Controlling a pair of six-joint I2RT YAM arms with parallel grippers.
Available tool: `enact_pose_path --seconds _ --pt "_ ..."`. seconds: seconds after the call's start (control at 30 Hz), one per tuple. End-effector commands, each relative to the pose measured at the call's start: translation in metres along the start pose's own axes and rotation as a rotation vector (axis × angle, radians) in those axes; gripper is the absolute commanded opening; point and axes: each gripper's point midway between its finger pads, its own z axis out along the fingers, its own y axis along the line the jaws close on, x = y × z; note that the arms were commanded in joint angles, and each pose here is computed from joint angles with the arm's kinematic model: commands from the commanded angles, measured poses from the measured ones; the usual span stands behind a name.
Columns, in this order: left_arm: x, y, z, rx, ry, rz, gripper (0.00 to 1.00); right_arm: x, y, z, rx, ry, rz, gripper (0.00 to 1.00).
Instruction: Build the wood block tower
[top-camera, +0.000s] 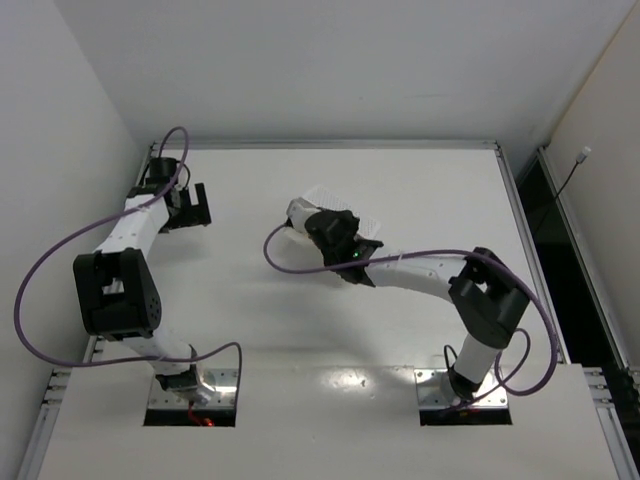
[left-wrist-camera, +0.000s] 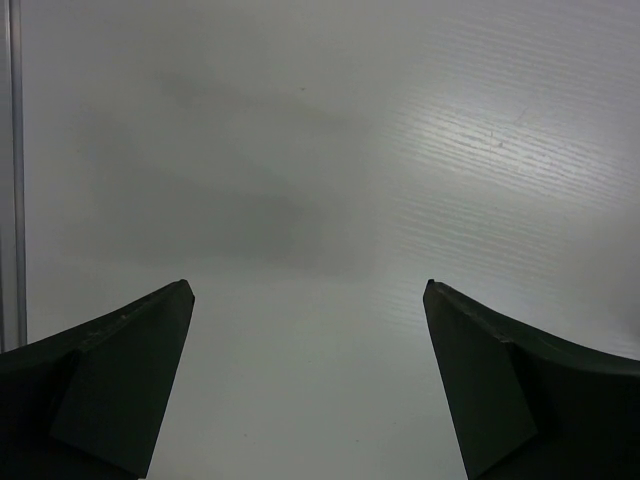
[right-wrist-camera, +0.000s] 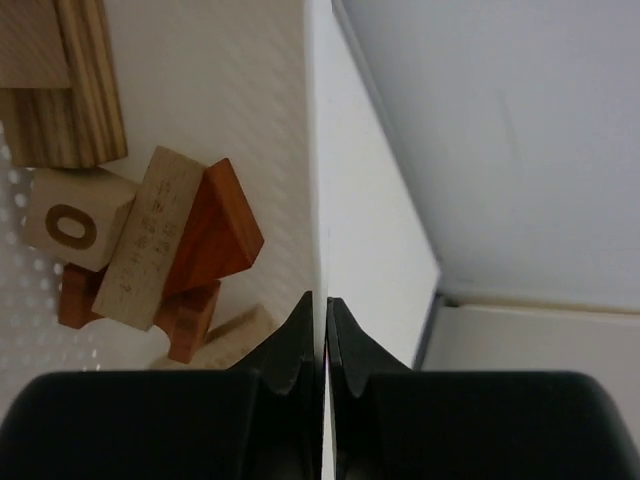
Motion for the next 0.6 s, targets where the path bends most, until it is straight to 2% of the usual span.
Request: enact_pose_path --seconds 0.0,0.03,0.07,0.1,0.13,0.2,0.27,0.57 --pt "-0.012 0.004 -0.018 -0.014 -0.06 -0.006 1.0 -0.021 -0.061 -0.027 0.359 -0.085 -0.026 0.0" --pt "-0.008 0.01 -0.016 -0.031 -0.049 -0.012 1.0 -0.008 -0.057 -0.028 0.38 -0.066 -0.17 0.0" --pt "-0.012 0.009 -0.018 -0.029 -0.067 -0.014 1.0 -0.017 -0.063 -0.035 0.454 -0.122 -0.126 0.0" --pt "-0.007 0.01 -0.016 -0.03 -0.056 -0.013 1.0 -0.018 -0.062 -0.039 0.49 -0.129 -0.152 0.0" --pt "-0.007 0.01 -0.016 -0.03 -0.056 -0.013 1.0 -0.017 -0.065 -0.041 0.528 -0.105 -0.268 0.0" --pt "-0.009 0.013 -0.019 -0.035 -0.065 -0.021 1.0 -0.018 -0.059 -0.047 0.624 -0.118 -0.273 0.0" --pt "-0.005 0.014 -0.017 -0.023 -0.054 -0.038 1.0 -0.022 -0.077 -0.062 0.756 -0.109 -0.291 0.0" --pt "-0.006 0.017 -0.017 0.019 -0.057 -0.077 1.0 -0.063 -0.087 -0.077 0.83 -0.156 -0.344 0.0"
